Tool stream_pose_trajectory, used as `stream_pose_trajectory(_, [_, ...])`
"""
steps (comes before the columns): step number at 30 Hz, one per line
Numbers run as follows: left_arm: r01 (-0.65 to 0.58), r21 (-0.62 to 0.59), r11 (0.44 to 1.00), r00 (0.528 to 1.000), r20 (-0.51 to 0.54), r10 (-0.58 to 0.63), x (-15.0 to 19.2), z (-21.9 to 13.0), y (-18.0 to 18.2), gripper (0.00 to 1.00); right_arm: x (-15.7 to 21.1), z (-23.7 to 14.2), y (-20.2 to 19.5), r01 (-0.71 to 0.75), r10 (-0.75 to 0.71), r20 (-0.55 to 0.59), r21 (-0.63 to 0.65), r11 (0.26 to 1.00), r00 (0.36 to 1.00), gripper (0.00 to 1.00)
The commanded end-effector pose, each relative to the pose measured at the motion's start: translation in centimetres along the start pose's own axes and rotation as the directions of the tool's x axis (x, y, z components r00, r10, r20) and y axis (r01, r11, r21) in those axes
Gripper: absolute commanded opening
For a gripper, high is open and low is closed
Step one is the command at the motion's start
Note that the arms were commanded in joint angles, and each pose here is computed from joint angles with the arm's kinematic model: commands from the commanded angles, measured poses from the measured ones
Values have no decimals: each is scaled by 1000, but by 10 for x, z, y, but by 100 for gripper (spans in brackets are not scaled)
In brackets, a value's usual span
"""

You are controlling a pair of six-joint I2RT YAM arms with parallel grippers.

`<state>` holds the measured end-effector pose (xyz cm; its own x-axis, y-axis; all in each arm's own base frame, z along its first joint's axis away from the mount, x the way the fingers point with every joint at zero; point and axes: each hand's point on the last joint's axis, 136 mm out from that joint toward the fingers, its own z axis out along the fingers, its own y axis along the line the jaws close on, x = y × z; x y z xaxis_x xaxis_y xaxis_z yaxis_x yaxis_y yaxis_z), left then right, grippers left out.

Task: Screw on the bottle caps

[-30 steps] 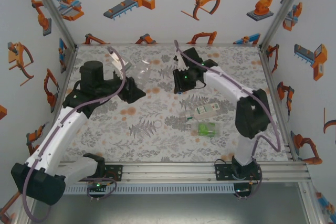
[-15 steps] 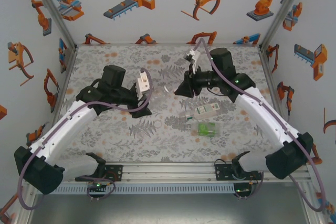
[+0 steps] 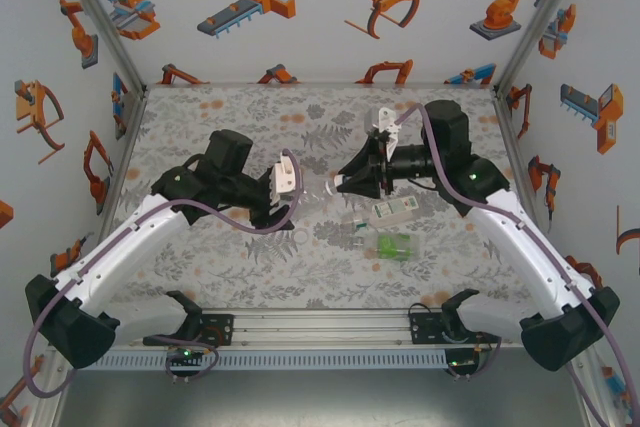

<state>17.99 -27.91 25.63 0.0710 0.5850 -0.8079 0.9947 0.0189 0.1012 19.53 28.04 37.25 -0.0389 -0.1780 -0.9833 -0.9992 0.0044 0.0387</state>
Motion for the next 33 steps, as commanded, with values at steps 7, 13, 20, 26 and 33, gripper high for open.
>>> stream_pose_trajectory(7, [-78, 10, 997, 996, 40, 78, -21, -7, -6, 0, 6, 4, 6, 38, -38, 16, -54, 998, 999, 0])
stream_pose_trajectory(13, [-93, 26, 995, 994, 63, 91, -25, -8, -10, 0, 9, 3, 5, 47, -46, 12, -31, 998, 999, 0])
stream_pose_trajectory(20, [-112, 48, 993, 990, 90, 108, -29, -11, -18, 0, 1, 0, 10, 62, -60, 30, -44, 997, 998, 0])
stream_pose_trajectory(26, [-125, 64, 990, 986, 118, 116, -33, -15, -24, 0, -14, -4, 24, 90, -81, 86, -103, 991, 993, 0])
stream_pose_trajectory(33, [-143, 67, 987, 979, 155, 131, -39, -20, -30, 0, -23, -8, 32, 105, -92, 109, -126, 986, 990, 0])
